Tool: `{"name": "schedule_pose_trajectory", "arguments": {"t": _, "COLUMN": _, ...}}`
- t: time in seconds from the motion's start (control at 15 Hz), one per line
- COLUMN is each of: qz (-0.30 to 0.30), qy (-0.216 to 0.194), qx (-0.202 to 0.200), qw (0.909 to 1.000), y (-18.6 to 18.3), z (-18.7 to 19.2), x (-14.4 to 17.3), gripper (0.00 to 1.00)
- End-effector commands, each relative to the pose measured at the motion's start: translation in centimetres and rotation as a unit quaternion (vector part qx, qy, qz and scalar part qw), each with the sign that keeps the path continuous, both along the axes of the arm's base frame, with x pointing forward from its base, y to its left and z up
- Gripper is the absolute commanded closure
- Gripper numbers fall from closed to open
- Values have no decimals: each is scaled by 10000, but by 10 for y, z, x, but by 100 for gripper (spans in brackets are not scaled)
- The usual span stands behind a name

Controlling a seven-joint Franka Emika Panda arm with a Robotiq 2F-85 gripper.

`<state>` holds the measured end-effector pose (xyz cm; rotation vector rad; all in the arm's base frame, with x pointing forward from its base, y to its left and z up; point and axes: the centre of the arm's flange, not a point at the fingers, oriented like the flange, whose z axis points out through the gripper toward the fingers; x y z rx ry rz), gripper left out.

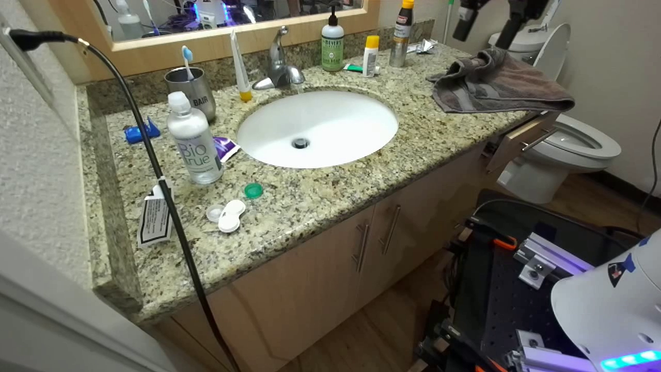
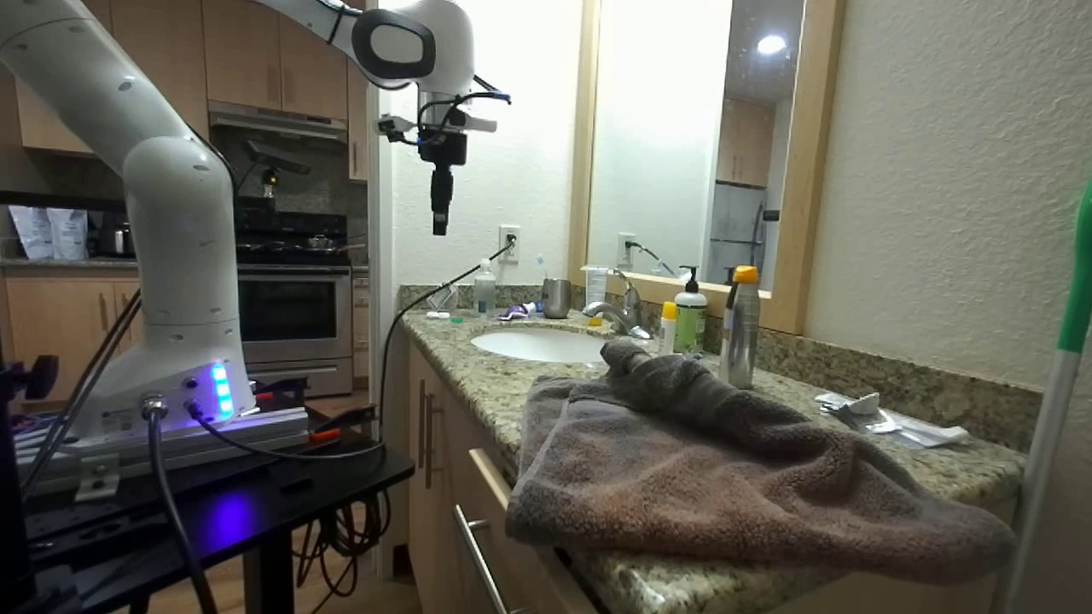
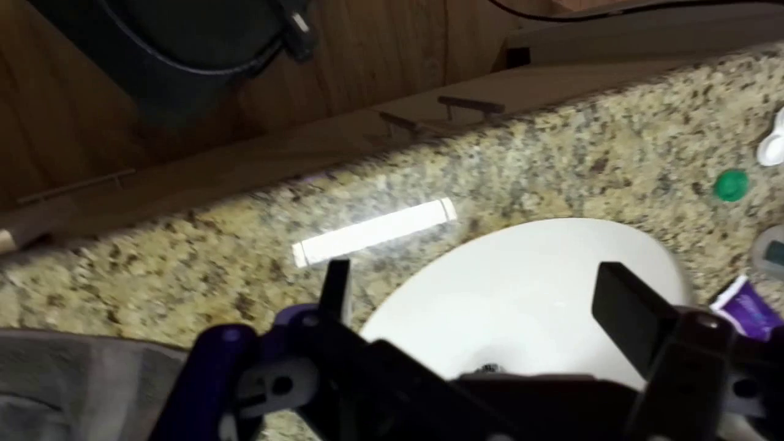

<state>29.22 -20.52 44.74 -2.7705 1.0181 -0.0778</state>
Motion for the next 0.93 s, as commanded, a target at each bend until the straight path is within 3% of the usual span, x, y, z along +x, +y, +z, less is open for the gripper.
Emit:
{"name": "schedule_pose_trajectory", "arguments": {"t": 0.0, "qz": -1005, "qy": 135, "qx": 178, "qw": 9947, "y": -19, "z": -24, "x": -59, "gripper": 0}}
{"name": "schedule_pose_trajectory", "arguments": {"t": 0.07, "qz": -1256, "qy": 116, "qx": 409, "qw": 9912, "y": -16, "z": -22, "x": -59, "gripper": 0}}
{"name": "schedule_pose_trajectory", "arguments": {"t": 0.13, "qz": -847, "qy": 138, "qx": 218, "qw": 9961, "y": -28, "z": -16, "x": -41, "gripper": 0}}
{"name": "schedule_pose_trajectory", "arguments": {"t": 0.4, "qz": -1282, "qy": 303, "qx": 238, "qw": 9910, "y": -26, "z": -19, "x": -39, "gripper": 0}}
{"name": "schedule_pose_trajectory", "arguments": {"t": 0.6, "qz": -2221, "qy": 508, "qx": 91, "qw": 9737, "y": -53, "z": -39, "x": -47, "gripper": 0}}
{"name": "schedule_pose_trajectory", "arguments": {"t": 0.87, "qz": -3234, "qy": 835, "qx": -94, "qw": 9425, "y": -107, "z": -74, "x": -102, "gripper": 0}}
